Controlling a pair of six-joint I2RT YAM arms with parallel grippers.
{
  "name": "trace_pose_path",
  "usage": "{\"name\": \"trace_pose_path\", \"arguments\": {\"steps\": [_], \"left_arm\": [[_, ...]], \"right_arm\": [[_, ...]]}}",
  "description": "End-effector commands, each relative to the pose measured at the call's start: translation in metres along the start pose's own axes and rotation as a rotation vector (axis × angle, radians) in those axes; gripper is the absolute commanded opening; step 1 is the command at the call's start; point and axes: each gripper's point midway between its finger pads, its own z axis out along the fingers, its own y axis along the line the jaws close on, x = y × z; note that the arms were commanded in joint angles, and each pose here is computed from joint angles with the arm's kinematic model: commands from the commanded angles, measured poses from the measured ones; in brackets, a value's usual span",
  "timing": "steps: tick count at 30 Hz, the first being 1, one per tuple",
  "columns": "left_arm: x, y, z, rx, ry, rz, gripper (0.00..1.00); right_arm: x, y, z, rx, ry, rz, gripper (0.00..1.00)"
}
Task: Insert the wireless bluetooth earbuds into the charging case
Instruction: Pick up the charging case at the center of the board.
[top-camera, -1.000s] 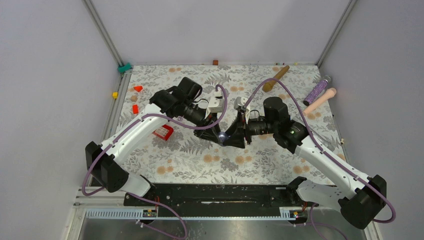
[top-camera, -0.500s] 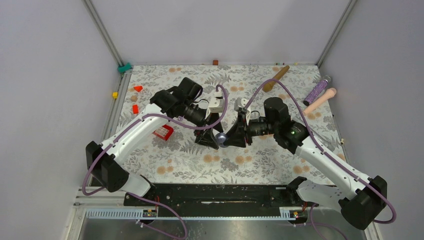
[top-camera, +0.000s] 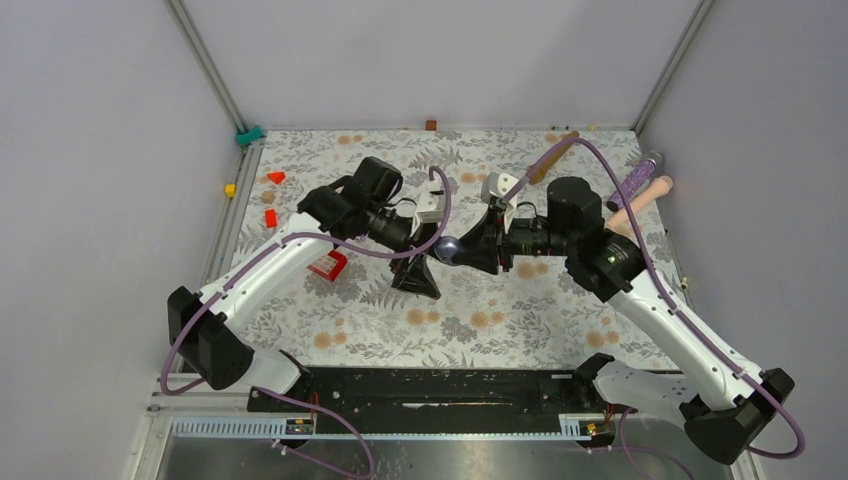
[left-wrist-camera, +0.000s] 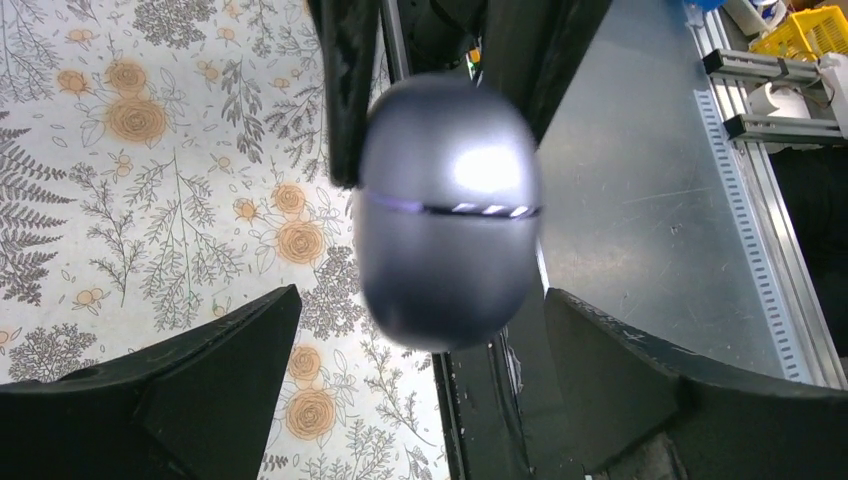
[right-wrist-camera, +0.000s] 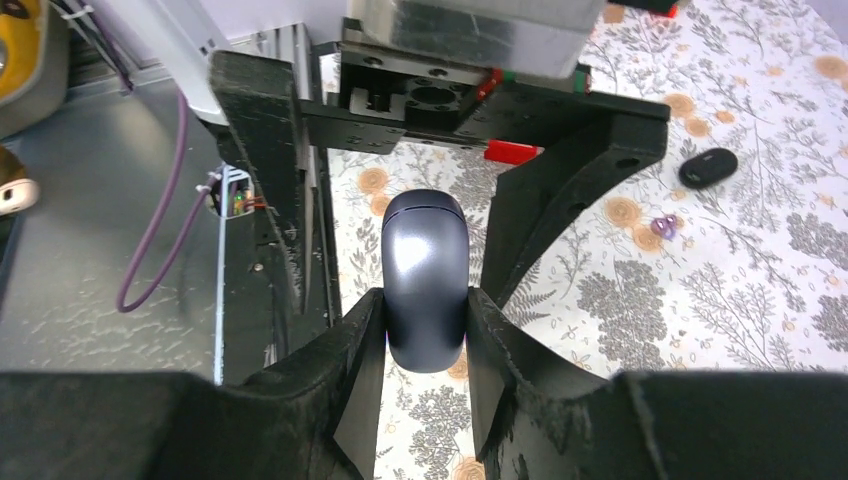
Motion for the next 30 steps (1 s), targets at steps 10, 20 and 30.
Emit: {"name": "trace_pose_path", "arguments": {"steps": [10, 20, 30], "left_arm": [[-0.024, 0.004, 0.005, 0.006, -0.106, -0.004, 0.59], [-0.026, 0.008, 0.004, -0.016, -0.113, -0.009, 0.55], [-0.022, 0.014, 0.004, -0.042, -0.106, -0.005, 0.59]], "right_arm": [[0.005, -0.032, 0.005, 0.155, -0.053, 0.019, 0.15], [0.014, -0.028, 0.011, 0.083, -0.045, 0.119, 0.15], [0.013, -0.028, 0.003, 0.046, -0.053, 0.184, 0.16]]}}
